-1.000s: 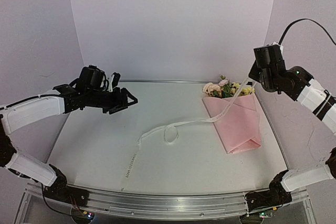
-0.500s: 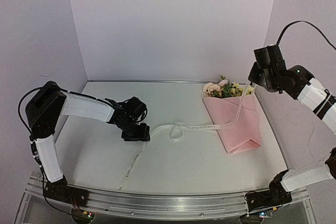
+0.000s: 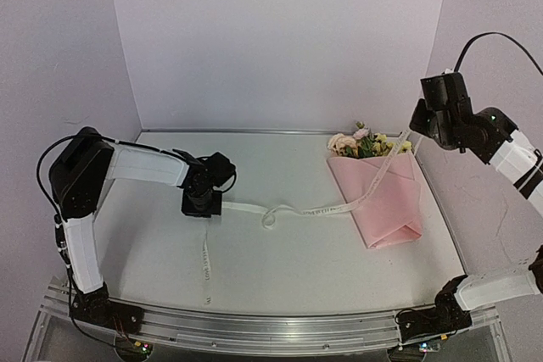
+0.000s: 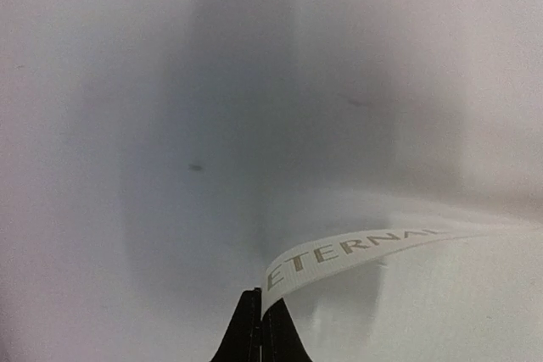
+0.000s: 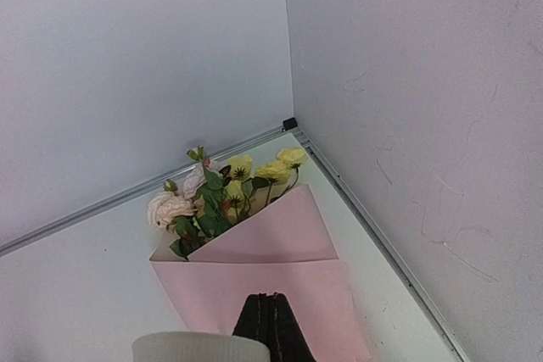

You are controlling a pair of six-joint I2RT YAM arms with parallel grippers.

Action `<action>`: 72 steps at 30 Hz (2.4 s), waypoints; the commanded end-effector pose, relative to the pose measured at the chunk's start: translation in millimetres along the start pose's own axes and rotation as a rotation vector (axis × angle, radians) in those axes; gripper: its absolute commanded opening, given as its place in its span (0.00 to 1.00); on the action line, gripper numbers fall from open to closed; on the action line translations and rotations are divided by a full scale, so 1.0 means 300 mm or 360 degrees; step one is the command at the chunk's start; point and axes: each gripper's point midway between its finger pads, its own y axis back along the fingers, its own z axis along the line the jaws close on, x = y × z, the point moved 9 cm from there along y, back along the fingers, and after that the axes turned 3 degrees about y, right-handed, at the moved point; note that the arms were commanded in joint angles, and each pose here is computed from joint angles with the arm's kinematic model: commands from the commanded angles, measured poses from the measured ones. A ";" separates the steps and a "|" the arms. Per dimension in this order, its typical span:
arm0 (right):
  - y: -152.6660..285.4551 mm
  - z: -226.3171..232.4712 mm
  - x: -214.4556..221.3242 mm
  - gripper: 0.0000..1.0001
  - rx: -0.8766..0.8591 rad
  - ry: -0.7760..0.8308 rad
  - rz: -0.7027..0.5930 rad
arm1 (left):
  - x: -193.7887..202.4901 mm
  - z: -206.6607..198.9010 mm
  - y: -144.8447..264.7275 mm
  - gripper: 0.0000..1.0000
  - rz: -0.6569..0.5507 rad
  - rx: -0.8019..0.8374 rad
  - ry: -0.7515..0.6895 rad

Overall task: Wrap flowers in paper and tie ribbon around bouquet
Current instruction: Straighten the ribbon at the center of the board, then place the left side of the ribbon at the center of the board.

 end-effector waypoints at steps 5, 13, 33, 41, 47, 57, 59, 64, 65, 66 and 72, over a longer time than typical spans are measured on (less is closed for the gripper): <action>0.033 -0.109 -0.002 0.00 0.0179 0.0025 -0.0060 | -0.242 0.503 0.298 0.00 -0.0499 -0.0445 0.0541; 0.035 -0.179 0.063 0.00 0.0263 0.0030 0.0020 | -0.268 0.752 0.410 0.00 -0.0605 -0.0544 0.0782; -0.104 -0.192 0.373 0.00 0.0435 0.0103 0.0529 | -0.202 0.926 0.295 0.00 -0.0352 -0.0707 0.0841; -0.048 -0.158 0.259 0.00 0.0170 0.0002 0.0495 | -0.303 1.014 0.720 0.02 -0.0846 -0.0889 0.0968; -0.067 -0.123 0.277 0.00 0.0081 0.0029 0.0559 | -0.347 1.010 0.709 0.06 -0.0799 -0.0910 0.0880; -0.146 -0.161 0.454 0.00 0.0335 0.0164 0.0680 | -0.198 0.901 0.151 0.04 -0.0111 -0.0507 0.0789; -0.175 -0.152 0.484 0.00 0.0384 0.0200 0.0723 | -0.175 0.895 0.101 0.04 -0.0053 -0.0499 0.0788; -0.222 -0.155 0.525 0.00 0.0488 0.0223 0.0764 | -0.168 0.891 0.054 0.05 -0.0005 -0.0500 0.0798; -0.224 -0.161 0.525 0.00 0.0500 0.0216 0.0759 | -0.170 0.892 0.052 0.07 -0.0007 -0.0508 0.0807; -0.225 -0.168 0.523 0.00 0.0510 0.0208 0.0756 | -0.171 0.895 0.052 0.08 -0.0010 -0.0519 0.0815; -0.213 -0.203 0.546 0.00 0.0526 0.0165 0.0782 | -0.171 0.916 0.085 0.25 -0.0104 -0.0618 0.0943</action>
